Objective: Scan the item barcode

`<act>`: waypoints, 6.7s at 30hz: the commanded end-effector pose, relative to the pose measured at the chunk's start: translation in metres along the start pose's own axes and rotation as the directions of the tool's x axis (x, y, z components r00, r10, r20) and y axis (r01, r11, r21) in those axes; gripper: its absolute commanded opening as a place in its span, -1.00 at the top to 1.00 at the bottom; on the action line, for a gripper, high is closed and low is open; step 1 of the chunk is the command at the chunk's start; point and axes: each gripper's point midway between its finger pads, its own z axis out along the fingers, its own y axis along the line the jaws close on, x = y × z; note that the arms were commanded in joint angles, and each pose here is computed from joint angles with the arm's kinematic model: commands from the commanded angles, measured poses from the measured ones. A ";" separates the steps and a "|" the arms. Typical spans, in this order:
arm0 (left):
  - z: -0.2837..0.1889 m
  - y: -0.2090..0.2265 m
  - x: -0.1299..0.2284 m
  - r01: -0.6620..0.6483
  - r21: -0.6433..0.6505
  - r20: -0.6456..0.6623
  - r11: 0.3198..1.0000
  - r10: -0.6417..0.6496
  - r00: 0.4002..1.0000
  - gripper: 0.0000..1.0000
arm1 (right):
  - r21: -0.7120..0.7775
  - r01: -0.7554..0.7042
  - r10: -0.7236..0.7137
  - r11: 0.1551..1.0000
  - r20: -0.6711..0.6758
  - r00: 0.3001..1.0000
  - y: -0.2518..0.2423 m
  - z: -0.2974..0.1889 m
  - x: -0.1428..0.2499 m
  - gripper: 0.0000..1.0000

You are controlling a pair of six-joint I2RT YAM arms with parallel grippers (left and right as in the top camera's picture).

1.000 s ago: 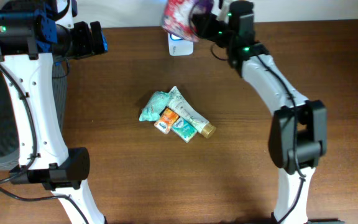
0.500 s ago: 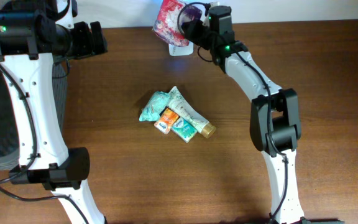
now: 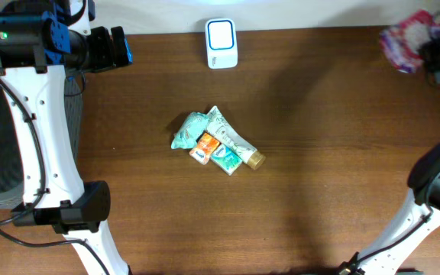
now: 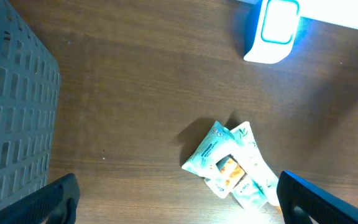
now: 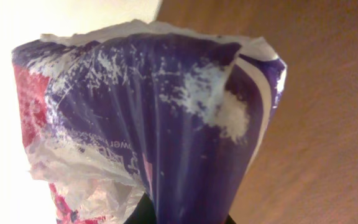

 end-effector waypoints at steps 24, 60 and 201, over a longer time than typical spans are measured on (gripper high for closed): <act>-0.015 -0.004 -0.001 -0.010 0.017 0.035 1.000 0.010 0.999 -0.98 | -0.453 0.659 -0.795 0.601 -0.426 0.432 0.079 -0.150 0.253 -0.79; -0.015 -0.004 -0.001 -0.010 0.017 0.035 1.000 0.010 0.999 -0.98 | -0.629 0.627 -0.663 0.459 -0.713 -0.230 -0.036 -0.013 0.557 0.08; -0.015 -0.004 -0.001 -0.010 0.017 0.035 1.000 0.010 0.999 -0.98 | -0.426 0.458 -0.511 0.780 -0.856 0.074 -0.044 -0.034 0.365 -0.78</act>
